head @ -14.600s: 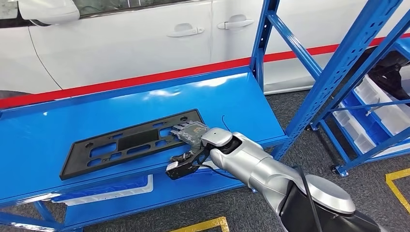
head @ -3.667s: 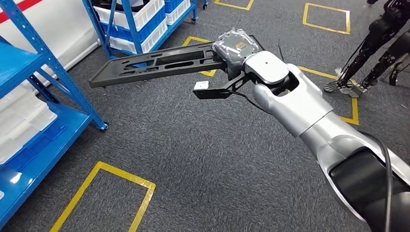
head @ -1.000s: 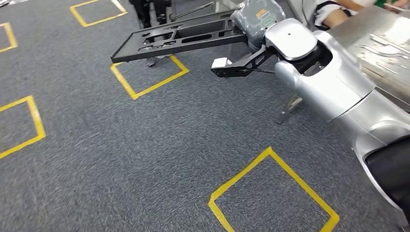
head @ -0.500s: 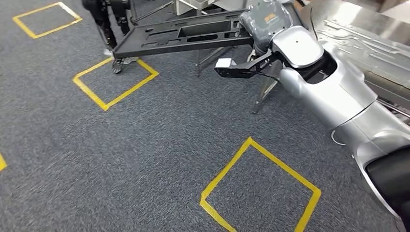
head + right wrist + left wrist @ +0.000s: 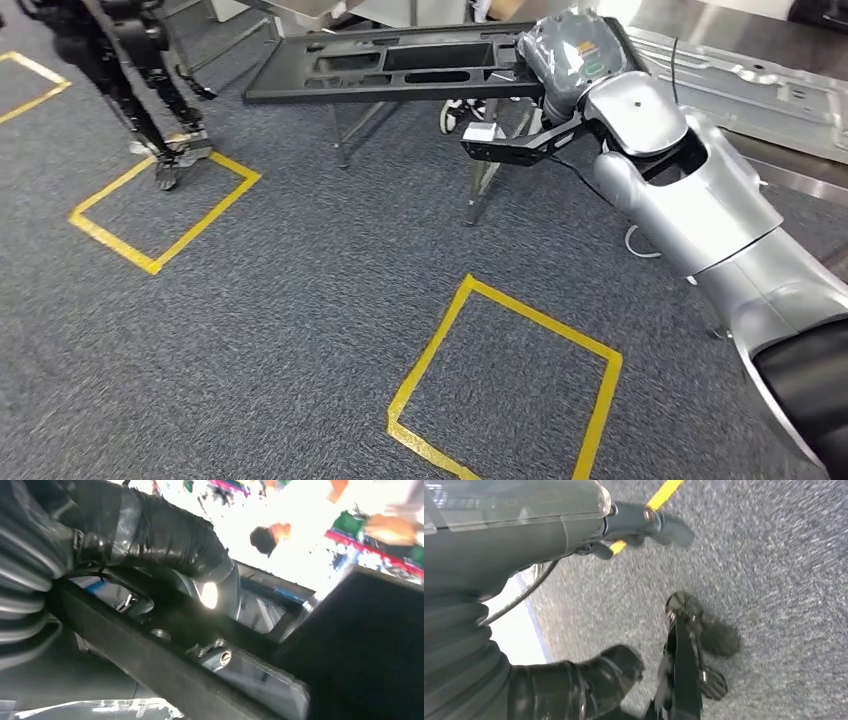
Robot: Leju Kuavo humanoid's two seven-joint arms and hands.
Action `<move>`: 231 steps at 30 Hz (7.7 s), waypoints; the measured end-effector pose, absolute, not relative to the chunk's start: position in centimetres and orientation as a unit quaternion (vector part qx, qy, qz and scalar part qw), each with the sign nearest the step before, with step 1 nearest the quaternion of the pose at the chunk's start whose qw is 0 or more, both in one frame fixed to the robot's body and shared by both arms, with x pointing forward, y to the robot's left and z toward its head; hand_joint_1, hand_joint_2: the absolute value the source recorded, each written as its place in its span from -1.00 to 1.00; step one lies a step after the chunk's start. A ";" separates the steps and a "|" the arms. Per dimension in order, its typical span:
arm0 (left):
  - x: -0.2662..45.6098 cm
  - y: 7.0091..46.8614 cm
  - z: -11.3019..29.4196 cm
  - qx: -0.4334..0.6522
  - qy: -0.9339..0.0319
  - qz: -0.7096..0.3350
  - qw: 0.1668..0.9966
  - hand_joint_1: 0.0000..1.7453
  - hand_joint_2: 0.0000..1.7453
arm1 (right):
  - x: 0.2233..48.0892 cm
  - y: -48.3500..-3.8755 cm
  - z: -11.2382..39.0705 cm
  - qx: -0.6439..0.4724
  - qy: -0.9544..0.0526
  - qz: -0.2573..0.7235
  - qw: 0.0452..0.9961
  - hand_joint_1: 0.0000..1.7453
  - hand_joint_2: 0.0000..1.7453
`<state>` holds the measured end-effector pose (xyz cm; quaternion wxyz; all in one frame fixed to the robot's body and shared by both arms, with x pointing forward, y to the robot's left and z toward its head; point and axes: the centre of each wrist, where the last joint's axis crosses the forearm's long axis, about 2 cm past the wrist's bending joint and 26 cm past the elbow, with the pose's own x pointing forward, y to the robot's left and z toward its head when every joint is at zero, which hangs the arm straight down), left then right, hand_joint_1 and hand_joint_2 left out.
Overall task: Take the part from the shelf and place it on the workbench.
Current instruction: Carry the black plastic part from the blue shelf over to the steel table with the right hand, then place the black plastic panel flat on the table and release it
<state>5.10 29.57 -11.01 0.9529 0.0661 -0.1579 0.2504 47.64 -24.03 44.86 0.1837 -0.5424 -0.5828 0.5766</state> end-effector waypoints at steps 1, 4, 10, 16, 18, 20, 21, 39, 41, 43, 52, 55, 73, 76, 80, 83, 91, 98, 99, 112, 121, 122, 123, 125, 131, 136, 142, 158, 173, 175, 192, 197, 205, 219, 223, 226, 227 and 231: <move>4.9 29.7 -11.0 0.068 -0.156 0.250 0.953 -1.00 1.00 | 47.8 -24.1 44.3 -0.539 -0.580 0.581 0.189 1.00 1.00; 4.6 30.2 -11.1 0.073 -0.153 0.250 0.953 -1.00 1.00 | 48.1 -24.4 43.5 -0.533 -0.574 0.589 0.200 1.00 1.00; 4.8 30.4 -11.0 0.077 -0.151 0.251 0.953 -1.00 1.00 | 48.4 -24.5 42.9 -0.527 -0.571 0.592 0.215 1.00 1.00; 4.6 30.5 -11.1 0.078 -0.149 0.250 0.954 -1.00 1.00 | 48.5 -24.7 42.3 -0.530 -0.566 0.594 0.214 1.00 1.00; 4.6 30.5 -11.1 0.078 -0.149 0.249 0.954 -1.00 1.00 | 48.6 -24.8 42.0 -0.529 -0.564 0.596 0.216 1.00 1.00; 4.6 30.4 -11.1 0.078 -0.149 0.249 0.954 -1.00 1.00 | 48.6 -24.8 42.0 -0.529 -0.564 0.596 0.216 1.00 1.00; 4.6 30.3 -11.1 0.077 -0.149 0.249 0.954 -1.00 1.00 | 48.6 -24.8 42.0 -0.529 -0.565 0.596 0.216 1.00 1.00; 4.6 30.6 -11.1 0.080 -0.140 0.253 0.954 -1.00 1.00 | 48.6 -24.1 41.7 -0.524 -0.563 0.604 0.211 1.00 1.00; 4.7 30.6 -11.0 0.080 -0.137 0.256 0.954 -1.00 1.00 | 48.7 -24.1 41.7 -0.523 -0.563 0.604 0.211 1.00 1.00; 4.8 30.5 -11.0 0.079 -0.137 0.257 0.953 -1.00 1.00 | 48.7 -24.1 41.7 -0.523 -0.563 0.605 0.211 1.00 1.00; 4.8 30.5 -11.0 0.079 -0.131 0.258 0.954 -1.00 1.00 | 48.8 -24.2 41.4 -0.521 -0.559 0.607 0.216 1.00 1.00; 4.8 30.5 -11.0 0.078 -0.131 0.258 0.954 -1.00 1.00 | 48.8 -24.2 41.6 -0.522 -0.560 0.607 0.215 1.00 1.00; 4.9 30.6 -11.0 0.089 -0.117 0.265 0.953 -1.00 1.00 | 48.9 -23.6 41.4 -0.516 -0.560 0.612 0.215 1.00 1.00; 4.8 30.5 -11.0 0.090 -0.116 0.266 0.953 -1.00 1.00 | 49.0 -23.6 41.7 -0.518 -0.560 0.611 0.213 1.00 1.00; 4.8 30.5 -11.0 0.089 -0.114 0.267 0.953 -1.00 1.00 | 49.1 -23.6 41.7 -0.517 -0.558 0.614 0.212 1.00 1.00; 4.6 30.5 -11.1 0.089 -0.107 0.268 0.953 -1.00 1.00 | 49.1 -23.6 41.4 -0.516 -0.554 0.618 0.214 1.00 1.00; 4.8 30.4 -11.0 0.088 -0.106 0.268 0.954 -1.00 1.00 | 49.2 -23.2 41.5 -0.513 -0.556 0.619 0.212 1.00 1.00; 4.4 30.5 -11.1 0.093 -0.101 0.267 0.954 -1.00 1.00 | 49.1 -22.5 41.1 -0.506 -0.557 0.624 0.211 1.00 1.00; 4.2 30.5 -11.1 0.095 -0.100 0.267 0.954 -1.00 1.00 | 49.2 -22.5 40.9 -0.505 -0.556 0.625 0.212 1.00 1.00; 4.6 30.6 -11.0 0.103 -0.100 0.264 0.954 -1.00 1.00 | 49.3 -22.7 40.6 -0.504 -0.552 0.628 0.215 1.00 1.00; 4.7 30.6 -11.0 0.103 -0.107 0.272 0.951 -1.00 1.00 | 49.4 -22.7 41.0 -0.506 -0.550 0.629 0.213 1.00 1.00; 4.8 30.6 -11.0 0.103 -0.109 0.273 0.950 -1.00 1.00 | 49.4 -22.7 41.1 -0.506 -0.551 0.629 0.213 1.00 1.00; 4.8 30.6 -11.0 0.102 -0.111 0.274 0.950 -1.00 1.00 | 49.4 -22.7 41.1 -0.505 -0.551 0.630 0.213 1.00 1.00; 4.9 30.6 -11.0 0.102 -0.112 0.274 0.950 -1.00 1.00 | 49.4 -22.6 40.9 -0.502 -0.551 0.632 0.213 1.00 1.00; 4.8 30.7 -11.0 0.103 -0.111 0.275 0.949 -1.00 1.00 | 49.4 -22.6 40.7 -0.499 -0.550 0.635 0.213 1.00 1.00; 4.8 30.6 -11.0 0.100 -0.112 0.275 0.950 -1.00 1.00 | 49.5 -22.7 40.9 -0.500 -0.549 0.635 0.213 1.00 1.00; 5.1 29.0 -10.9 0.078 -0.108 0.269 0.954 -1.00 1.00 | 49.6 -22.3 39.6 -0.496 -0.543 0.642 0.215 1.00 1.00; 4.8 29.9 -10.9 0.087 -0.111 0.241 0.960 -1.00 1.00 | 49.9 -21.6 38.7 -0.483 -0.544 0.650 0.221 1.00 1.00; 4.1 30.7 -11.0 0.089 -0.102 0.224 0.965 -1.00 1.00 | 49.9 -23.3 35.7 -0.466 -0.522 0.669 0.251 1.00 1.00; 3.9 30.7 -11.1 0.088 -0.100 0.221 0.966 -1.00 1.00 | 49.9 -23.8 35.5 -0.466 -0.518 0.671 0.255 1.00 1.00; 4.5 31.5 -11.0 0.084 -0.110 0.210 0.968 -1.00 1.00 | 49.9 -23.6 38.3 -0.477 -0.530 0.660 0.238 1.00 1.00; 4.4 31.6 -11.0 0.081 -0.111 0.206 0.969 -1.00 1.00 | 49.9 -24.2 38.8 -0.481 -0.531 0.656 0.239 1.00 1.00; 4.4 31.7 -11.0 0.076 -0.116 0.194 0.971 -1.00 1.00 | 49.9 -25.5 38.7 -0.485 -0.524 0.656 0.245 1.00 1.00; 4.4 32.0 -11.0 0.075 -0.117 0.188 0.972 -1.00 1.00 | 49.8 -26.0 38.5 -0.486 -0.524 0.655 0.246 1.00 1.00; 4.4 31.9 -11.0 0.074 -0.115 0.188 0.973 -1.00 1.00 | 49.8 -26.0 38.5 -0.486 -0.524 0.654 0.247 1.00 1.00; 4.5 31.9 -11.0 0.077 -0.115 0.187 0.973 -1.00 1.00 | 49.8 -26.1 38.4 -0.485 -0.525 0.654 0.248 1.00 1.00; 4.5 31.9 -11.0 0.079 -0.114 0.187 0.973 -1.00 1.00 | 49.8 -26.1 38.4 -0.485 -0.525 0.654 0.249 1.00 1.00; 4.5 32.0 -11.0 0.082 -0.115 0.185 0.973 -1.00 1.00 | 49.8 -26.5 37.8 -0.481 -0.524 0.655 0.255 1.00 1.00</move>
